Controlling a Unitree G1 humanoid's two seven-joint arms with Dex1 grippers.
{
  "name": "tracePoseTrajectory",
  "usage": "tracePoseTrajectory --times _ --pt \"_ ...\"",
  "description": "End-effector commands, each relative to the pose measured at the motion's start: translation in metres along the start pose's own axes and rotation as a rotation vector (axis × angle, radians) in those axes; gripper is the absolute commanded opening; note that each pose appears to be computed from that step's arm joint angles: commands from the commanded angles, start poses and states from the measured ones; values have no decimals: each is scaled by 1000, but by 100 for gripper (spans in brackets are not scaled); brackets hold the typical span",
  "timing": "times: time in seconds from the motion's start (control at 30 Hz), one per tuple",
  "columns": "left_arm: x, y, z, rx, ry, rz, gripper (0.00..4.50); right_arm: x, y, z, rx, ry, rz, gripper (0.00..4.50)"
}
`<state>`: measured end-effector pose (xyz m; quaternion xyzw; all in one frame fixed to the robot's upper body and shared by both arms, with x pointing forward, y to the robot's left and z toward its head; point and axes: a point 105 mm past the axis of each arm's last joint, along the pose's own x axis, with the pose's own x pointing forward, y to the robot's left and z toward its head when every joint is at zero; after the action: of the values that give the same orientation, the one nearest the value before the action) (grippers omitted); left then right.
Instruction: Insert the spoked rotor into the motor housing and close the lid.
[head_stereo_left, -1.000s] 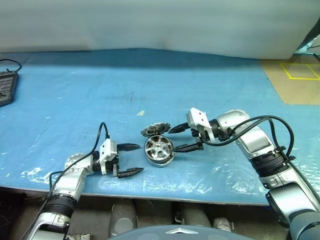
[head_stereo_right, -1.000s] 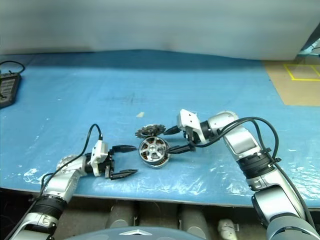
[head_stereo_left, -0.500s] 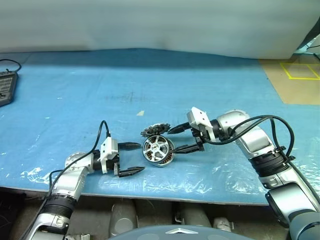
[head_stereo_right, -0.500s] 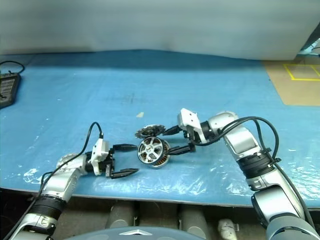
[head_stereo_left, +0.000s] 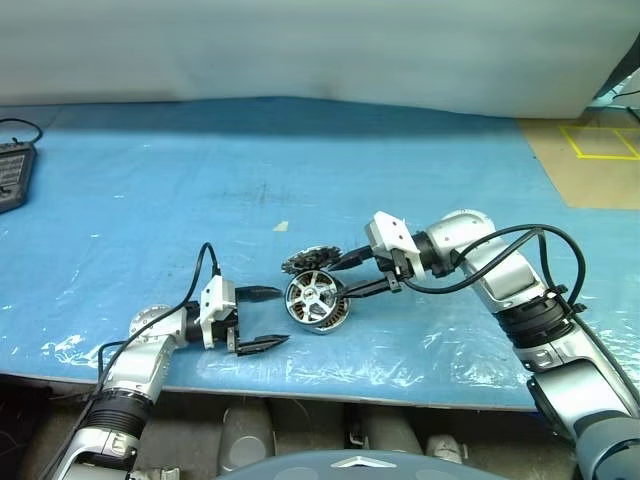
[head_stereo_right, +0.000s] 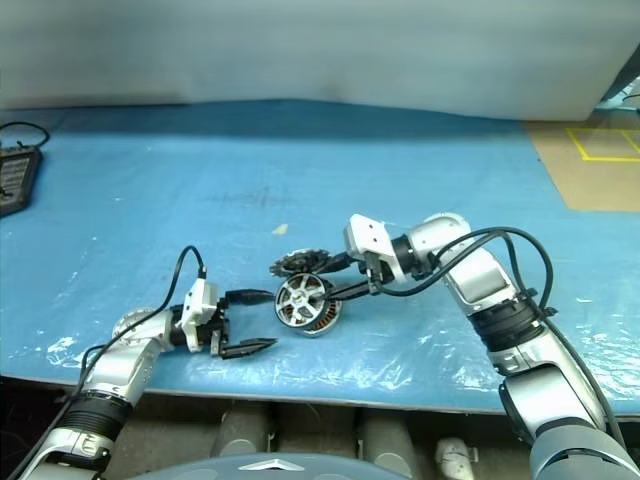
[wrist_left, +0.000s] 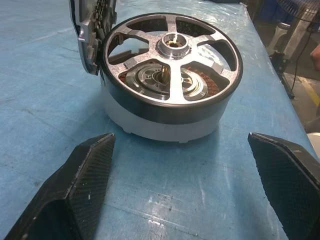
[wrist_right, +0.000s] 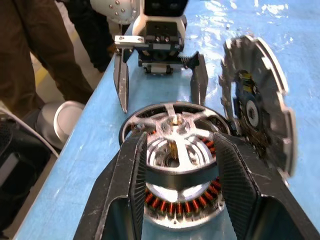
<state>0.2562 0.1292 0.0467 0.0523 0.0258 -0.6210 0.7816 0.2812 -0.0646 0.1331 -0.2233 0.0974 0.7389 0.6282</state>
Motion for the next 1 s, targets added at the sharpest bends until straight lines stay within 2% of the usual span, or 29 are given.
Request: tracePoseTrajectory --times 0.03,0.43,0.93,1.0 --pt "1 -1 3 17 -8 -7 450 3 0 15 -59 -25 41 207" --pt "4 -4 0 13 -15 -1 450 32 0 12 -37 -25 99 207" --pt "4 -5 -6 14 -16 12 450 38 -11 0 -27 35 54 207" --pt "3 -4 -6 15 -16 14 450 38 -11 0 -26 36 53 170"
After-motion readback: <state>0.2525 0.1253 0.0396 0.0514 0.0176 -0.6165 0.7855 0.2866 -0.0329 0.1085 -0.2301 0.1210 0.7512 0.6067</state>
